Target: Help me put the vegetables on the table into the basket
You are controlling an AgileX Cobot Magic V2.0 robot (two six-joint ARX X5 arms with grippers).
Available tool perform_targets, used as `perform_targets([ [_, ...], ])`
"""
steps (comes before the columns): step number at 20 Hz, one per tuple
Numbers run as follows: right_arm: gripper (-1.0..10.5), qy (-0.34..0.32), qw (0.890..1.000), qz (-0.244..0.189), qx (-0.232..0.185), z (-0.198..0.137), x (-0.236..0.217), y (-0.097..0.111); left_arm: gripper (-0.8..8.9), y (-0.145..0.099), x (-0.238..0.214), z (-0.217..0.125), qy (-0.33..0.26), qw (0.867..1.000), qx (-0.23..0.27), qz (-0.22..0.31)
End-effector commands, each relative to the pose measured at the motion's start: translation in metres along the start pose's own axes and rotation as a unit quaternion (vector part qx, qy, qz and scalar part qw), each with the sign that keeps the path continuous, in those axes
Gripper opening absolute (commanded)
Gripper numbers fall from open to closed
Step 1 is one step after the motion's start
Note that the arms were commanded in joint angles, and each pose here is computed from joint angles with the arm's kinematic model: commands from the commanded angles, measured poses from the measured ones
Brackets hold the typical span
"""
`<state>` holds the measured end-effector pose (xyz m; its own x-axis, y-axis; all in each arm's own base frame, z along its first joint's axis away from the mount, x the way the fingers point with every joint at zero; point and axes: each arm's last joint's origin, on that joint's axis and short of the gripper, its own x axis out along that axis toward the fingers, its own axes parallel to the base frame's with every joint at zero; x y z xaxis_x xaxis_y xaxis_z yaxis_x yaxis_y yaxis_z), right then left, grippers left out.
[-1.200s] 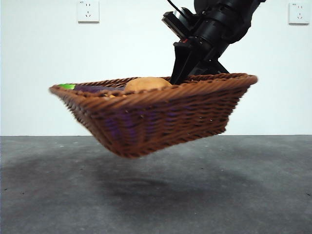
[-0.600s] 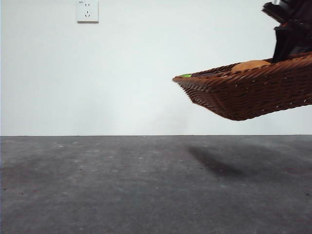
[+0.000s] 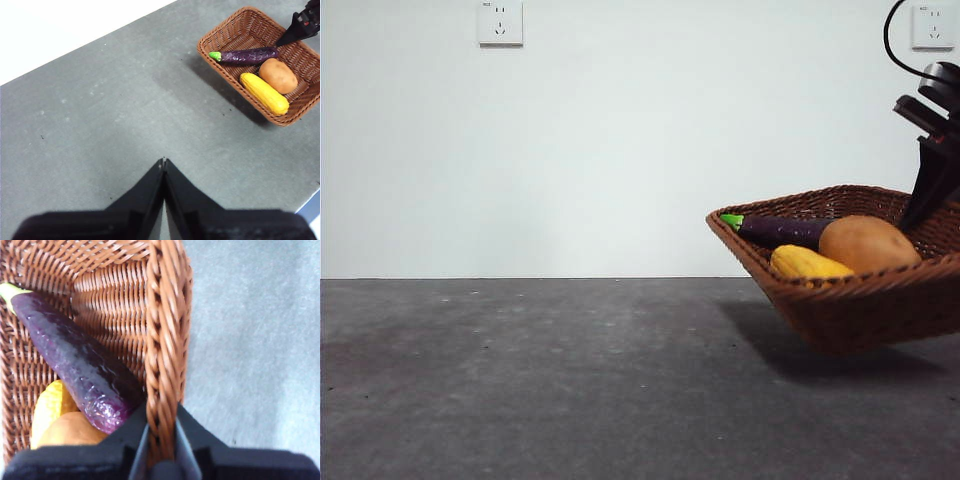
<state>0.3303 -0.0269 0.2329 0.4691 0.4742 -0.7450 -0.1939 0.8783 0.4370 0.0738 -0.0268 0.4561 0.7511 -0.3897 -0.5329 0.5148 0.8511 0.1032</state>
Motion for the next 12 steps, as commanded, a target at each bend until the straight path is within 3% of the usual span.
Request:
perform_targets([
  [1, -0.1, -0.002, 1.000, 0.009, 0.012, -0.005, 0.012, -0.006, -0.07, 0.000, 0.001, -0.001, 0.003, 1.000, -0.004, 0.002],
  [12, -0.1, 0.042, 0.999, -0.017, 0.028, -0.016, 0.054, -0.033, -0.07, 0.000, 0.001, -0.001, 0.004, 1.000, -0.006, 0.001],
])
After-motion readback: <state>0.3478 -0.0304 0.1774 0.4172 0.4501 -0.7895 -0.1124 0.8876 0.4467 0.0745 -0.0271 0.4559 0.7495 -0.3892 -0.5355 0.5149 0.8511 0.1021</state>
